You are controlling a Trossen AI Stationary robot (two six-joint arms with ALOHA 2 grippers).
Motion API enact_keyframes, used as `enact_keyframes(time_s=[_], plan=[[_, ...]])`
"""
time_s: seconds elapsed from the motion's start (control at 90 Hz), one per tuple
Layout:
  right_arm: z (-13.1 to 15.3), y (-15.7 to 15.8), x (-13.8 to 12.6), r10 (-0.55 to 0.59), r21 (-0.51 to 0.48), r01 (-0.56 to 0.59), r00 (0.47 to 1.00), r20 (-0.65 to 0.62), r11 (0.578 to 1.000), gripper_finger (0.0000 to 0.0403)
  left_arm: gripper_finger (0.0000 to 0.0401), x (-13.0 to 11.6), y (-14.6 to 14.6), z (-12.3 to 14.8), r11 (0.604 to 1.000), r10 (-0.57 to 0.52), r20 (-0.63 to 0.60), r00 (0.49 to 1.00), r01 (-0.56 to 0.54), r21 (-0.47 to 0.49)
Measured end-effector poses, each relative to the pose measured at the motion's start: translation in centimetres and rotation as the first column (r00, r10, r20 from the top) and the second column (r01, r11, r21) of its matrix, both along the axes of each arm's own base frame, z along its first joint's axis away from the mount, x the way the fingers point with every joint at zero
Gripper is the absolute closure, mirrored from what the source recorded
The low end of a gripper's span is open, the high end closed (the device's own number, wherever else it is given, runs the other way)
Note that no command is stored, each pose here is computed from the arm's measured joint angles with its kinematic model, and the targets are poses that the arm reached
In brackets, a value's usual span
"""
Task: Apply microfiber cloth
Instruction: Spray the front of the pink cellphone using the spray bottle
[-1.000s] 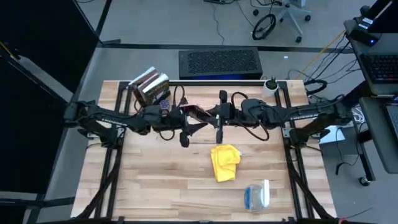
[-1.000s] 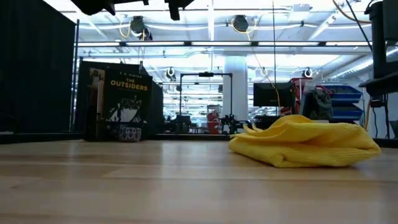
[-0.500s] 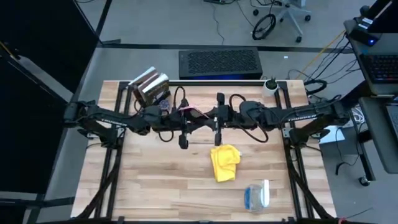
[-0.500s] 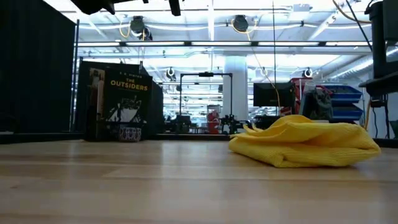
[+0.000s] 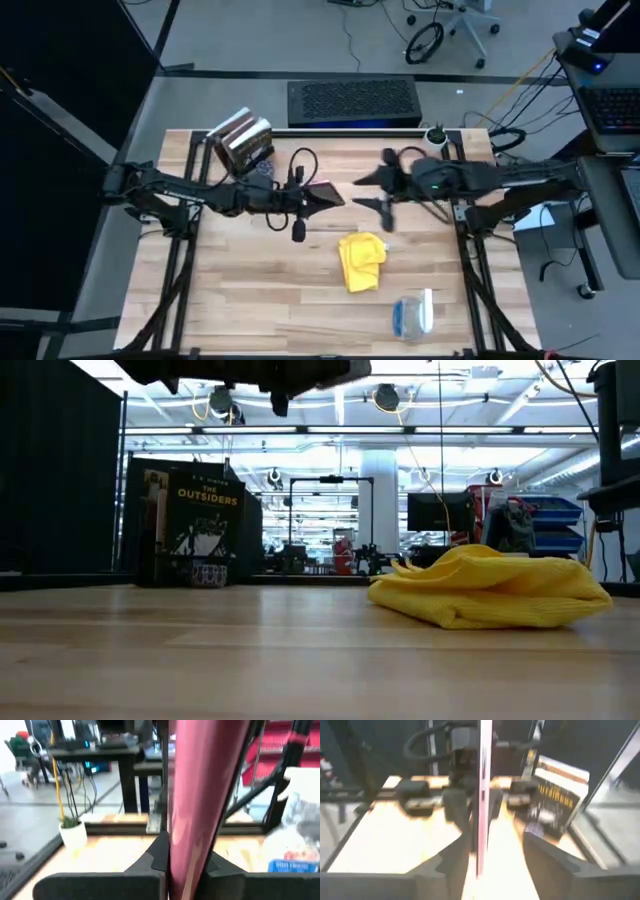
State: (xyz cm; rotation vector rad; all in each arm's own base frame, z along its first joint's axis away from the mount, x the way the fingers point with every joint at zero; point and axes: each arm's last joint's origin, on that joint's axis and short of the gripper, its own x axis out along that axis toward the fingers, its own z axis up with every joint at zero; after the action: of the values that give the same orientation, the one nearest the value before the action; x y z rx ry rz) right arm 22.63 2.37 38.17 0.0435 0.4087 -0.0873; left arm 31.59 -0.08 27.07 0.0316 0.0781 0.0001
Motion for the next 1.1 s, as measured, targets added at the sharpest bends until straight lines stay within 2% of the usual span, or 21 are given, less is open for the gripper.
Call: enact_keyframes(time_s=[0.167,0.322,0.5,0.678,0.778,0.911,0.967,1.1], plan=[[-0.5,1.4,-5.6,0.002,0.218,0.044,0.978,-0.208,0.975,0.0128,0.0391,0.0,-0.2,-0.1,1.0,-0.005,-0.012,1.0,0.004,-0.026],[-1.6,3.3,-8.9,0.047,0.393,0.125,0.915,-0.401,0.911,0.012,0.0391,-0.1,-0.6,-0.5,1.0,-0.018,-0.054,0.998,0.017,-0.025],[-2.3,5.6,-11.0,0.107,0.497,0.211,0.838,-0.536,0.842,0.0137,0.0391,-0.1,-1.3,-0.9,0.999,-0.036,-0.091,0.995,0.034,-0.025],[-2.8,8.2,-12.5,0.157,0.539,0.261,0.777,-0.61,0.801,0.0143,0.0391,-0.2,-1.9,-0.8,0.999,-0.045,-0.087,0.995,0.043,-0.024],[-3.4,10.2,-13.1,0.163,0.526,0.283,0.743,-0.649,0.802,0.0143,0.0391,-0.2,-2.5,-0.8,0.998,-0.062,-0.087,0.994,0.06,-0.024],[-4.8,13.5,-13.9,0.148,0.468,0.277,0.712,-0.686,0.839,0.0143,0.0391,-0.3,-3.1,-0.8,0.997,-0.081,-0.086,0.993,0.079,-0.024],[-5.4,15.1,-14.3,0.138,0.453,0.247,0.737,-0.662,0.856,0.0143,0.0391,-0.3,-3.3,-0.8,0.996,-0.089,-0.084,0.992,0.087,-0.026],[-6.7,18.7,-15.2,0.12,0.448,0.16,0.837,-0.534,0.88,0.0143,0.0391,-0.3,-3.7,-0.7,0.994,-0.097,-0.078,0.992,0.092,-0.058]])
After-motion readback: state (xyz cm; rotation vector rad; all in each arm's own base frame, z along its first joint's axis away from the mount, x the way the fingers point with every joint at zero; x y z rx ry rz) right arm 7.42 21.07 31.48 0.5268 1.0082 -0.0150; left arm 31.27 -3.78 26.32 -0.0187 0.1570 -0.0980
